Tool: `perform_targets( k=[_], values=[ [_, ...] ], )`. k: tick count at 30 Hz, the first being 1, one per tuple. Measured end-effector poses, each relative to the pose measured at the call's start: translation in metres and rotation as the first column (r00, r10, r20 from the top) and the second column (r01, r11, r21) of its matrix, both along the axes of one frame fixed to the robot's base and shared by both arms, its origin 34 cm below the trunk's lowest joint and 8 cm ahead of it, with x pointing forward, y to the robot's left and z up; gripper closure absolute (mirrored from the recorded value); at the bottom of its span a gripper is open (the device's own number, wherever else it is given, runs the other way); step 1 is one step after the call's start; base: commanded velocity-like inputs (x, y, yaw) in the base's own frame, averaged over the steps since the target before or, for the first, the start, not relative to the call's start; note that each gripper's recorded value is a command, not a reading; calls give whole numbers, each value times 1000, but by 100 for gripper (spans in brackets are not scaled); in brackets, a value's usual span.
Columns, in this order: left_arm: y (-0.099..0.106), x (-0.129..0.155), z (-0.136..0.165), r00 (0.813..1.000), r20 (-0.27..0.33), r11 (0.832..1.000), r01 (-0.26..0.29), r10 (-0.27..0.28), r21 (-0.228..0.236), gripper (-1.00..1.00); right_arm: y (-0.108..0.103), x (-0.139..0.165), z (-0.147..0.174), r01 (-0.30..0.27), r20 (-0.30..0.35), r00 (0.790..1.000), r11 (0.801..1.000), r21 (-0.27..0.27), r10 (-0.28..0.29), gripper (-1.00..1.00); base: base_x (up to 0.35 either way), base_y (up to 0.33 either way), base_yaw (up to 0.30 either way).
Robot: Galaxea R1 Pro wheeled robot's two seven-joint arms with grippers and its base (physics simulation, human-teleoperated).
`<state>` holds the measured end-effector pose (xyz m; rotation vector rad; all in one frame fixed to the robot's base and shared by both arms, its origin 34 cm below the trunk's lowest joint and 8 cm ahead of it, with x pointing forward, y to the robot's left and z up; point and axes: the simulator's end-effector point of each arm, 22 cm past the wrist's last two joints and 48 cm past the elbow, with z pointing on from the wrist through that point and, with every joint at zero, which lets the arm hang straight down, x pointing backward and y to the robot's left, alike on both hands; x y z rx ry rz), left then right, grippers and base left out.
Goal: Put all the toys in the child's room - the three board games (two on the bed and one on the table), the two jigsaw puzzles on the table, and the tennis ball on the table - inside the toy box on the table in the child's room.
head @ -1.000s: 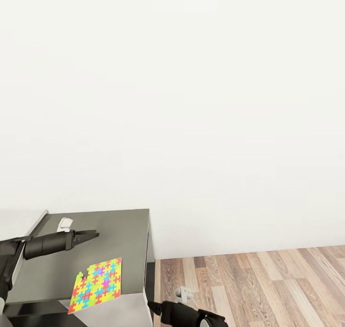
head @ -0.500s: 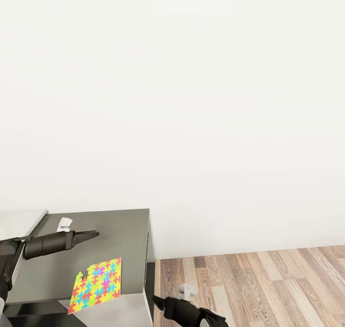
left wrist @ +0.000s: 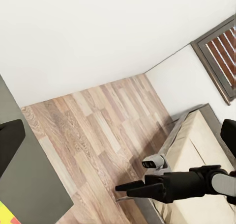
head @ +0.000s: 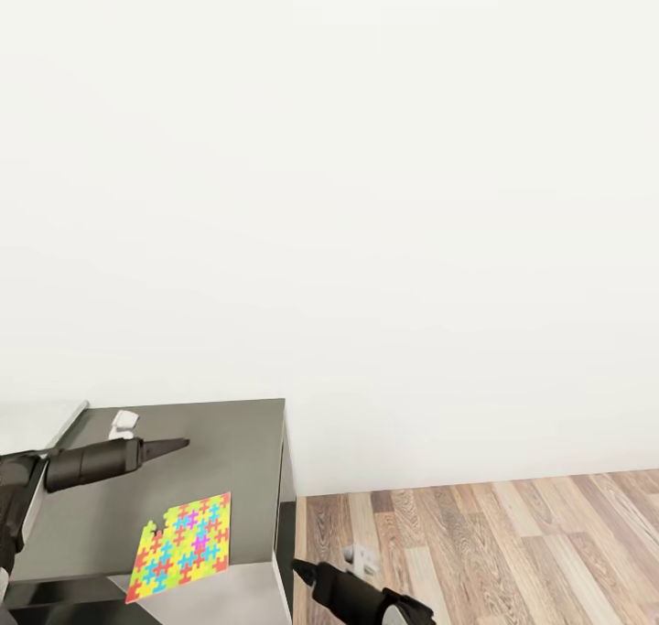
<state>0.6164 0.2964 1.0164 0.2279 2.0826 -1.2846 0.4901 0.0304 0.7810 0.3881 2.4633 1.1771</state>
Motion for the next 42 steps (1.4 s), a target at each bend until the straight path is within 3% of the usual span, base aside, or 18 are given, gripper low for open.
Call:
perform_targets(
  k=[7,23,42],
  values=[
    [-5,3,-5,1000,-11,1000,0,0,-15,-100,10,-10,-3,-45,-50,998,998,40,47,-100,0,0,0],
    [-7,5,-5,1000,-19,1000,-7,7,-28,-100,25,-13,15,-75,-11,997,985,153,77,-100,0,0,27],
    [-6,6,6,1000,11,1000,-4,5,-17,-100,25,-10,20,-75,9,997,984,159,74,-100,0,102,59]
  ],
)
